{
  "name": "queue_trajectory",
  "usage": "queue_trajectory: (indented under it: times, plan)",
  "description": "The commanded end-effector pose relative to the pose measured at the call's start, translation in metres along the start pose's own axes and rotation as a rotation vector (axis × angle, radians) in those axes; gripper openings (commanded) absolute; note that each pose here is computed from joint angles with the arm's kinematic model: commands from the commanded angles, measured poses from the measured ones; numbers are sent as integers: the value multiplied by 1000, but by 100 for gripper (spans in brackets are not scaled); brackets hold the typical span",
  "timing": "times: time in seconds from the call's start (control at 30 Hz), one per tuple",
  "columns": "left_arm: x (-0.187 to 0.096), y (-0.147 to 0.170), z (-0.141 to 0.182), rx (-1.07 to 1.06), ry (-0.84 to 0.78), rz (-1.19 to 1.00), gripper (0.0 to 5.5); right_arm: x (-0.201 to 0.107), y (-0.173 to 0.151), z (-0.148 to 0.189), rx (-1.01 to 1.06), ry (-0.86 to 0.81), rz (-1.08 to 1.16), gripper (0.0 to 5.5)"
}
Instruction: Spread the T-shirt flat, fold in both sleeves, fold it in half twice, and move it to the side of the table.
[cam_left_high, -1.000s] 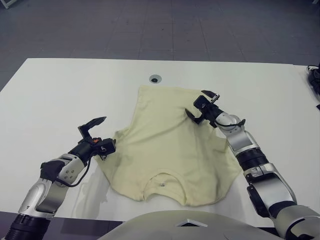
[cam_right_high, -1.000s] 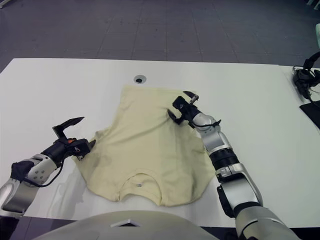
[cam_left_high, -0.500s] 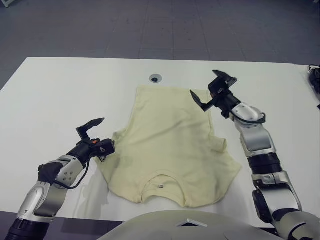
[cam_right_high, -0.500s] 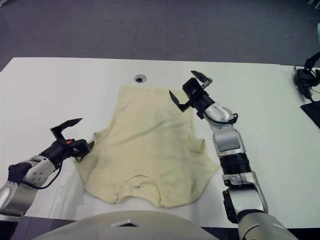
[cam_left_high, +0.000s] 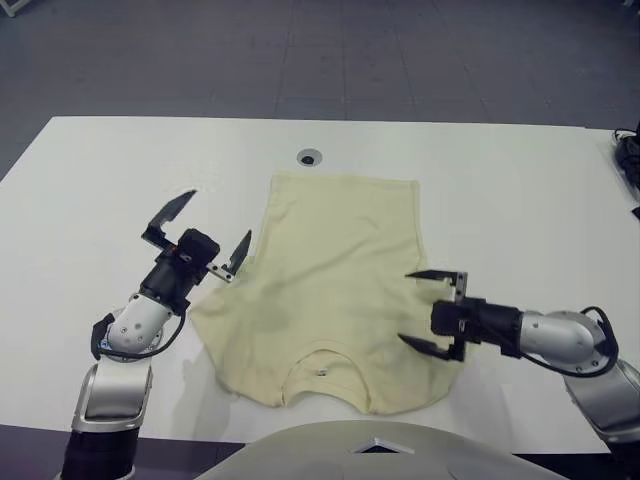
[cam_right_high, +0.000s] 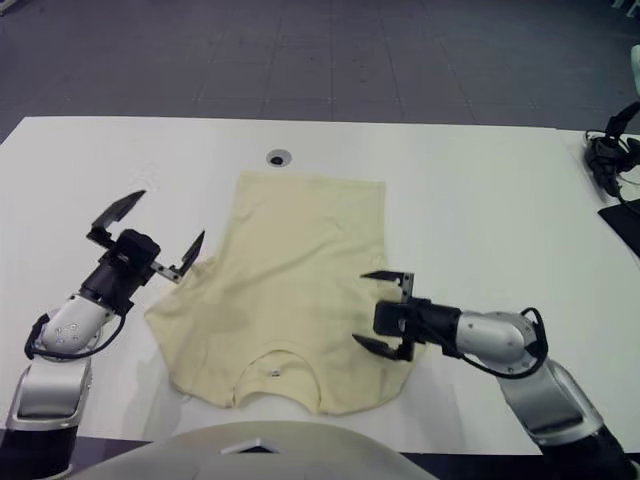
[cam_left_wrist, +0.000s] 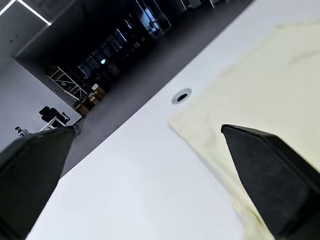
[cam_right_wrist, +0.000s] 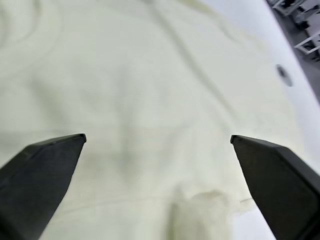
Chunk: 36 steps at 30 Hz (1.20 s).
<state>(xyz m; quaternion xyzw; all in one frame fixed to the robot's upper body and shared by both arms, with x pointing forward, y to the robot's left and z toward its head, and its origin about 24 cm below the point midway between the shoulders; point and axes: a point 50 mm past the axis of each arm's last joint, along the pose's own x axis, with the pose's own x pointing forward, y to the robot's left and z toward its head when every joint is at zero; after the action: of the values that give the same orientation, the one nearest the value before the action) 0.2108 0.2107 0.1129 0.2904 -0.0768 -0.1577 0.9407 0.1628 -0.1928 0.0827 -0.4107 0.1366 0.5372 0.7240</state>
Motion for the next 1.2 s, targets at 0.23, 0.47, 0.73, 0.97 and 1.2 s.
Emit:
queue_trajectory:
  times: [0.23,0.47,0.73,0.97,1.2]
  plan:
    - [9,3,3,-61,-40,85,540,-18,19,-21,-135,205,137,538]
    - [1,-1,-9,-27,26,64,540,-27,12,-23,-122,204,112,538]
    - [-14,28,-10,50,50,35,540,-40,-15,-7,0,50,-44,538]
    - [-39,45,-12,200,123,-232,540,-53,-34,9,171,-135,-169,538]
    - [-68,30,-27,478,301,-667,540,-34,-63,3,323,-246,-482,538]
